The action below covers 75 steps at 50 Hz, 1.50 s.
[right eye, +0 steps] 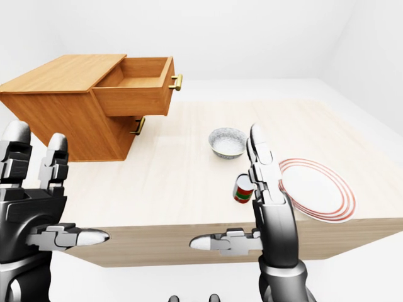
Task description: Put the ketchup in the top drawer of the cabinet.
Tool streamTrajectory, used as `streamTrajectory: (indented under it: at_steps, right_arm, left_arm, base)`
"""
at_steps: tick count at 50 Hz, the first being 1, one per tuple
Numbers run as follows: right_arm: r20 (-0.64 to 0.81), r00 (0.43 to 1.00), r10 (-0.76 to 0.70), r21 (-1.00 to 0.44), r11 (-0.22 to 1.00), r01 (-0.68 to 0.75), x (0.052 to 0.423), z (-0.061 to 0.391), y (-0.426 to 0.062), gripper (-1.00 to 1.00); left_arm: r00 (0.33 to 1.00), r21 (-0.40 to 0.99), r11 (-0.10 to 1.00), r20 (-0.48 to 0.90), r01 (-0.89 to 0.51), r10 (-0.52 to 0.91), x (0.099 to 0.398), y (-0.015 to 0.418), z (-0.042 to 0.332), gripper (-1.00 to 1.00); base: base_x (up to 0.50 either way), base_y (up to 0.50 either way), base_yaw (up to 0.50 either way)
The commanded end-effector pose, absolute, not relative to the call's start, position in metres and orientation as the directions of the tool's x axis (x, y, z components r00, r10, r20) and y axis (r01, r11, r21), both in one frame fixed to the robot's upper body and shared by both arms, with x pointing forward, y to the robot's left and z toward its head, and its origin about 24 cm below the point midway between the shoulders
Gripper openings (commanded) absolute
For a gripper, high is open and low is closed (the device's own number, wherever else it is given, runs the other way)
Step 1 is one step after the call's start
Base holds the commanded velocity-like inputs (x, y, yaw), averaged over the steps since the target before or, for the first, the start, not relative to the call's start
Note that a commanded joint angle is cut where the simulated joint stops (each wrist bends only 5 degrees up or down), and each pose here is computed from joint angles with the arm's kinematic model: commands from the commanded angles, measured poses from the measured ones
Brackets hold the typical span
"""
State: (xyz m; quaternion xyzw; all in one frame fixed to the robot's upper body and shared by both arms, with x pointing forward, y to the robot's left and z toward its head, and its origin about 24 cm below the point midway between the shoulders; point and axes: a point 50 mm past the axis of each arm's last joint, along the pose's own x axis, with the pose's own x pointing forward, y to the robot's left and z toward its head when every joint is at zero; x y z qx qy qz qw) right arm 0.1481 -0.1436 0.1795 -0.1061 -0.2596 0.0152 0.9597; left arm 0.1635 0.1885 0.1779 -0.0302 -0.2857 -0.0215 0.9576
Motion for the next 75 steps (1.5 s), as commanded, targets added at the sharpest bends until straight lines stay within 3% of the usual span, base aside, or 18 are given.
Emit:
streamTrajectory:
  at_steps: [1, 31, 43, 75]
  right_arm:
    - [0.491, 0.867, 0.089, -0.219, 0.976, 0.023, 0.149, 0.179, -0.142, 0.94]
    - [0.489, 0.868, 0.089, -0.208, 0.978, 0.017, 0.149, 0.178, -0.142, 0.94]
    - [0.548, 0.832, 0.092, -0.087, 0.995, -0.053, 0.143, 0.190, -0.143, 0.95]
    - [0.536, 0.839, 0.092, -0.070, 0.995, -0.064, 0.142, 0.188, -0.146, 0.94]
  left_arm:
    - [0.831, -0.045, 0.997, 0.556, 0.056, -0.022, 0.163, 0.190, 0.179, 1.00]
    - [0.830, -0.045, 0.997, 0.558, 0.057, -0.022, 0.163, 0.190, 0.180, 1.00]
    - [0.829, -0.047, 0.997, 0.559, 0.055, -0.019, 0.164, 0.190, 0.180, 1.00]
    - [0.828, -0.047, 0.997, 0.560, 0.057, -0.021, 0.162, 0.190, 0.180, 1.00]
  base:
    - [0.00, 0.50, 0.00]
    - [0.00, 0.50, 0.00]
    - [0.00, 0.06, 0.00]
    - [0.49, 0.00, 0.00]
